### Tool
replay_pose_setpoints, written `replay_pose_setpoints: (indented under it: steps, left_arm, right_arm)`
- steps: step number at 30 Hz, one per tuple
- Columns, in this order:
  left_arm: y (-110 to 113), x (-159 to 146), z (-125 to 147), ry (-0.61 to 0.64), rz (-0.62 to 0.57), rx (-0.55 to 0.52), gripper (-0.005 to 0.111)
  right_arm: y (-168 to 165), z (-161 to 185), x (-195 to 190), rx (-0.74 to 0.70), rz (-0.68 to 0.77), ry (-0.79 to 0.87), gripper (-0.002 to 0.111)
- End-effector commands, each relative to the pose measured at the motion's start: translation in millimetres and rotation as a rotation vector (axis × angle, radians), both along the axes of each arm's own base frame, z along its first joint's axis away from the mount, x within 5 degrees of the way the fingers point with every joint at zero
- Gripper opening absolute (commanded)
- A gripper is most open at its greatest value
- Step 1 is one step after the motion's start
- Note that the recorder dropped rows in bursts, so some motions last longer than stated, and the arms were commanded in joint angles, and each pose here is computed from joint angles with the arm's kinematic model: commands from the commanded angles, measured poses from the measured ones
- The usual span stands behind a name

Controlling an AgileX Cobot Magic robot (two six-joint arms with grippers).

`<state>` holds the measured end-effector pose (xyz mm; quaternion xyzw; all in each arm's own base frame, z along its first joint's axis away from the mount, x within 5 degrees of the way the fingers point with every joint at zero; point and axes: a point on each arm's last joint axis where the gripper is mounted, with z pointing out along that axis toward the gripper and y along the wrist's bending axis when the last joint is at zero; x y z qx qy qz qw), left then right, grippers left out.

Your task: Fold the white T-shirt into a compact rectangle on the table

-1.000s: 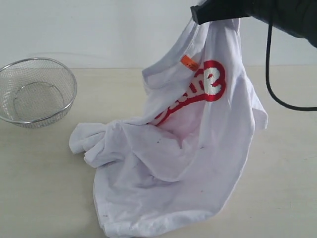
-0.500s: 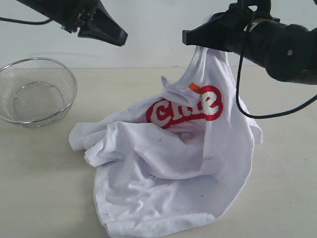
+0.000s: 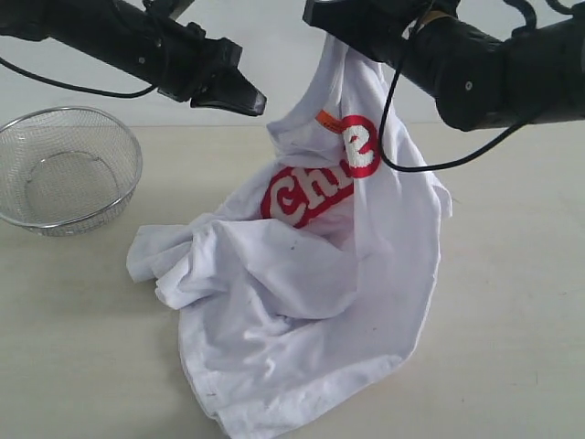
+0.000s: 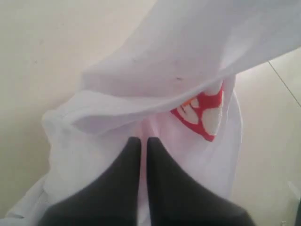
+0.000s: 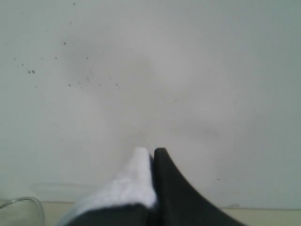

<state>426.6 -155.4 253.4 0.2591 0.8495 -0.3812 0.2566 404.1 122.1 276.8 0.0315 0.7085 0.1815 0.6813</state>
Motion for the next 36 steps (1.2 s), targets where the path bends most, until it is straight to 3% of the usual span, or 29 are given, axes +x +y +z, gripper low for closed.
replay_pose_setpoints:
  steps: [1, 9, 20, 24, 31, 36]
  left_arm:
    - [-5, 6, -18, 0.022, -0.001, -0.023, 0.004]
    - [-8, 10, -41, 0.069, -0.003, -0.027, 0.004]
    - [-35, 9, -75, 0.083, -0.028, 0.044, 0.004]
    - [-33, 15, -81, 0.051, 0.031, 0.114, 0.004]
    - [-35, 28, -78, 0.001, 0.067, 0.114, 0.004]
    - [-34, 44, -92, 0.0, 0.118, 0.161, 0.004]
  right_arm:
    - [5, 16, 5, 0.17, 0.058, -0.069, 0.0]
    - [-4, 3, 18, 0.256, 0.049, 0.009, 0.0]
    - [-7, 4, 20, 0.232, 0.084, -0.029, 0.0]
    - [-5, 2, 19, 0.198, 0.103, -0.019, 0.0]
    - [2, 0, 17, 0.185, 0.183, 0.018, 0.0]
    - [4, -6, 16, 0.121, 0.198, 0.058, 0.0]
